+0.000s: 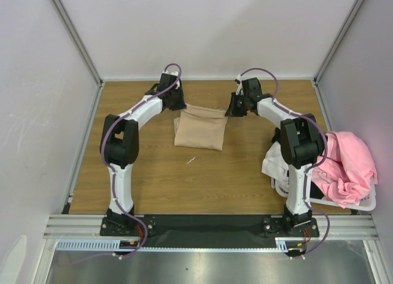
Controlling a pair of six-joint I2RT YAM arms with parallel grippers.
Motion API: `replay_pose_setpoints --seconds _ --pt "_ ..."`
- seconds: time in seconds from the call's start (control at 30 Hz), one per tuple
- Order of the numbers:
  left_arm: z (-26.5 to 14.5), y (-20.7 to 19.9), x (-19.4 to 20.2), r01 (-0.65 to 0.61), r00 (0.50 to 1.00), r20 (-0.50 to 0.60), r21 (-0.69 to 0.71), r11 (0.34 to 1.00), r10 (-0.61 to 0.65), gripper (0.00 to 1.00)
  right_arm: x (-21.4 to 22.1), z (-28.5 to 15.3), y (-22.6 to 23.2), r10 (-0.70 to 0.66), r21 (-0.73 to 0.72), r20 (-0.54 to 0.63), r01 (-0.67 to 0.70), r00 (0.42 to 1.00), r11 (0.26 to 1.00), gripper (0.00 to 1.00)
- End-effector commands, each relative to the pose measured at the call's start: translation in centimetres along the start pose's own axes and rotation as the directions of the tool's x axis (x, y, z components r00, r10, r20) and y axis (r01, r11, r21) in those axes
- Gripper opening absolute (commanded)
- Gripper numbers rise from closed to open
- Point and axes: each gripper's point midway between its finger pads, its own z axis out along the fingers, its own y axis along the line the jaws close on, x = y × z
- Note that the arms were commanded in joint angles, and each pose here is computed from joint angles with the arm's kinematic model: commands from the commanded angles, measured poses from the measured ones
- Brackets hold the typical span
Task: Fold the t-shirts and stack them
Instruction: Fold the tshirt
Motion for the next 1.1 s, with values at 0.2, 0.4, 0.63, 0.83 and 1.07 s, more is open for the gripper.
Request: replay_pose_setpoints --seconds 0.2,0.4,0.63,0.83,1.07 --pt "-0.7 0.4 -5.5 -0.033 0.992 0.119 -0.003 0.999 0.033 0.55 -5.9 -0.2 1.2 -0.019 -0.049 0.048 0.021 0.999 0.999 0.37" --pt "-4.1 -3.0 -10.5 -0.114 0.97 0.227 0.09 0.989 0.091 0.77 -10.0 -2.3 3.5 -0.019 -0.093 0.102 0.029 0.995 0.995 0.62" --pt "-7.4 -8.5 -8.9 -0.152 0.974 0.218 0.399 0.904 0.067 0.82 -7.3 -3.0 6.6 0.057 -0.289 0.051 -0.04 0.997 0.956 0.61" --pt "-5.2 -8.8 -5.0 -0.069 0.989 0.145 0.504 0.861 -0.006 0.78 -2.9 -0.2 6.2 0.108 -0.381 -0.046 -0.117 0.993 0.917 0.48" --pt "-1.6 -7.9 -3.5 0.057 0.982 0.126 0.519 0.853 -0.142 0.73 -2.2 2.6 3.1 0.125 -0.267 -0.019 -0.126 0.992 0.956 0.47"
